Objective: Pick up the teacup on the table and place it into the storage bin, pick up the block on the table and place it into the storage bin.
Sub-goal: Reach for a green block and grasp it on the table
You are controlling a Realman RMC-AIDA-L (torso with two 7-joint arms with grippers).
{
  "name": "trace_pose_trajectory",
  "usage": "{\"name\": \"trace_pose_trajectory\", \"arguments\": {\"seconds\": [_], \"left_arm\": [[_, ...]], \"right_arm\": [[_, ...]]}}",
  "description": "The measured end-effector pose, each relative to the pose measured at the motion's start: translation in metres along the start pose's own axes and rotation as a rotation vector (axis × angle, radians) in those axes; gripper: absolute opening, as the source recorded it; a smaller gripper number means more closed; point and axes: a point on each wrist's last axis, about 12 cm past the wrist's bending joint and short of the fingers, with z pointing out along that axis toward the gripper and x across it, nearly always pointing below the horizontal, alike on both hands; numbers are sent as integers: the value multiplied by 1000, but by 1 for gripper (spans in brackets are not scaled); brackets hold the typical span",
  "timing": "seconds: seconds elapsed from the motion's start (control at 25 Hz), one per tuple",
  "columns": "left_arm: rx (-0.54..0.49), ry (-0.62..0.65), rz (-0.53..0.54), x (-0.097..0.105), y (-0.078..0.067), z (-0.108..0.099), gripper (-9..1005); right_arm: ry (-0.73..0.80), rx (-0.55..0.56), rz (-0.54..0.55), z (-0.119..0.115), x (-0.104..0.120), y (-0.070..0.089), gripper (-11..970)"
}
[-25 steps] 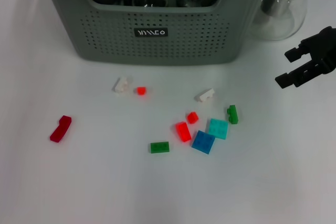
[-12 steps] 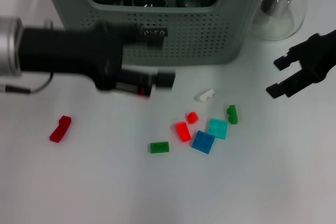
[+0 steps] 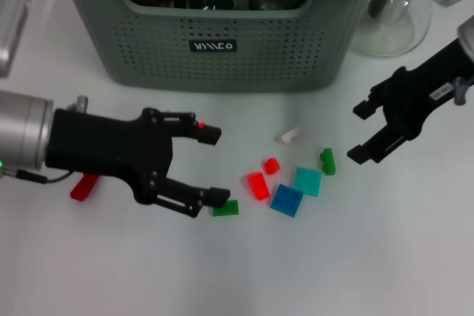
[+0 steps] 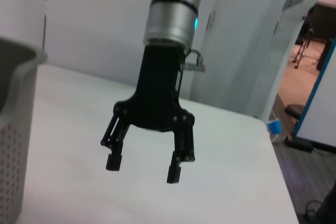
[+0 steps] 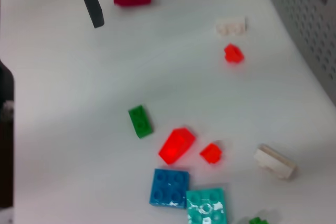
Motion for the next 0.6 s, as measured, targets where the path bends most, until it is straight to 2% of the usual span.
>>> {"name": "trace_pose_trajectory", "arguments": {"seconds": [0.28, 0.6], "left_arm": [[-28, 29, 28, 25, 8, 16, 927], [-82, 37, 83, 38, 13, 21, 928]], "right_arm": [[101, 24, -57, 19, -15, 4, 941], [186, 57, -115, 43, -26, 9, 941]]}}
